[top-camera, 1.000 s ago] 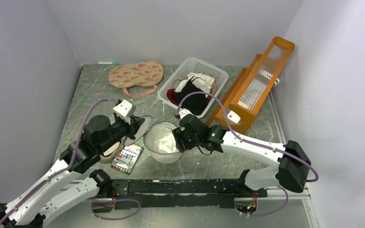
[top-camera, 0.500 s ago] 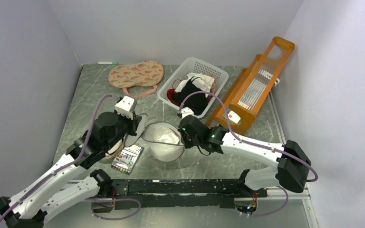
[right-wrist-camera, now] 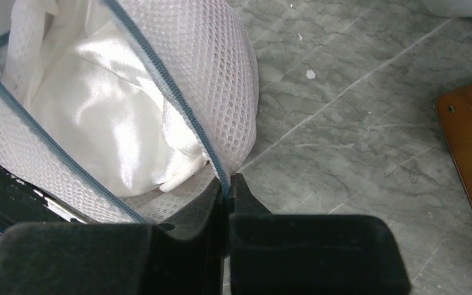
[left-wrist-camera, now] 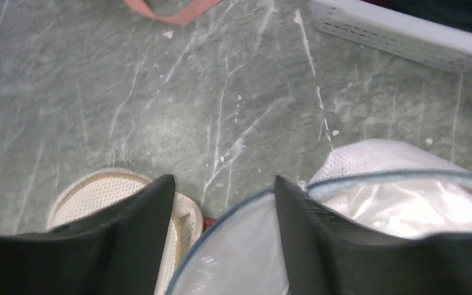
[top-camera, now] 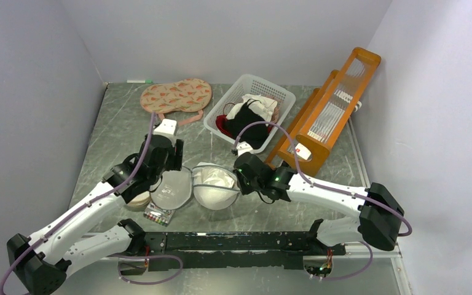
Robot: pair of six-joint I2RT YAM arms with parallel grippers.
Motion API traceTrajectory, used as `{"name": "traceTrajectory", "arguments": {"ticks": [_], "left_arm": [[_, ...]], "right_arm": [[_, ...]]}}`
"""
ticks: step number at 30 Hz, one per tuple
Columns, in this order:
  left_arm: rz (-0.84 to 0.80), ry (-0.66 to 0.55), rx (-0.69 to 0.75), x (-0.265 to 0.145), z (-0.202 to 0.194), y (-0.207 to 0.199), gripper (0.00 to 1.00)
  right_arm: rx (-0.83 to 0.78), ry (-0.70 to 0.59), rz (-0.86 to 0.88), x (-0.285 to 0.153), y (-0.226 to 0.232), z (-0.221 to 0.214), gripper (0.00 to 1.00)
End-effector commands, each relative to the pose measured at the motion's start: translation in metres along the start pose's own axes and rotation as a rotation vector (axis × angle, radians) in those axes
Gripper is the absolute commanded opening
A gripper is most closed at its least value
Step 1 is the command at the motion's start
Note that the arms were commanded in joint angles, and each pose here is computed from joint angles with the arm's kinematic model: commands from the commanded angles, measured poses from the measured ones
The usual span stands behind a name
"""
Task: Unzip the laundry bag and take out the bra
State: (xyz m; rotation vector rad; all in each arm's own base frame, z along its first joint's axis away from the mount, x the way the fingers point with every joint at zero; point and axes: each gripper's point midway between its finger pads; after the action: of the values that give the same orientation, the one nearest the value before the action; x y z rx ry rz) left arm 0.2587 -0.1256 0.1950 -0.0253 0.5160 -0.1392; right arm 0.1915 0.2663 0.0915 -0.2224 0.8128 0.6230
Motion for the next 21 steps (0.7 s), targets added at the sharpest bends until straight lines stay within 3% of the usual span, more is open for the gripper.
{"name": "traceTrajectory", "arguments": {"ticks": [1,3,7,9,12,15,18,21], "left_arm": [[0.140,-0.053,-0.063,-0.009,0.019,0.028,0.83],[0.146,-0.064,-0.070,-0.011,0.021,0.030,0.95],[0.072,-0.063,-0.055,-0.013,0.023,0.019,0.93],[-0.048,-0.055,-0.026,-0.015,0.022,0.000,0.91],[-0.354,-0.062,0.027,-0.021,0.018,-0.051,0.93],[-0.590,-0.001,0.089,-0.030,0.006,-0.091,0.91],[-0.639,0.089,0.111,-0.021,-0.013,-0.102,0.96],[-0.572,0.227,0.122,0.003,-0.041,-0.100,0.95]], "right_arm": [[0.018,-0.036,-0.014,-0.004,-0.005,0.004,0.00],[0.021,-0.040,-0.003,-0.004,-0.003,0.004,0.00],[0.020,-0.034,-0.010,-0.005,-0.004,0.005,0.00],[0.013,-0.046,-0.007,-0.004,-0.004,0.005,0.00],[-0.001,-0.049,-0.019,-0.004,-0.006,0.008,0.00],[-0.017,-0.062,-0.021,-0.004,-0.006,0.015,0.02],[-0.027,-0.072,-0.015,-0.005,-0.003,0.022,0.10],[-0.046,-0.071,0.001,-0.007,0.001,0.027,0.16]]}}
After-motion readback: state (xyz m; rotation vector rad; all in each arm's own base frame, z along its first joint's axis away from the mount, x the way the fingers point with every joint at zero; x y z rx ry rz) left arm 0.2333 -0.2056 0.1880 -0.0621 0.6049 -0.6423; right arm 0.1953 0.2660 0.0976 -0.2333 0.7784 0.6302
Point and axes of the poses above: each gripper's point midway between its finger pads, its own x axis out along the fingers, its own y axis along the line the jaws close on, z = x × y, and after that the axes turned 7 degrees about -x, right-handed
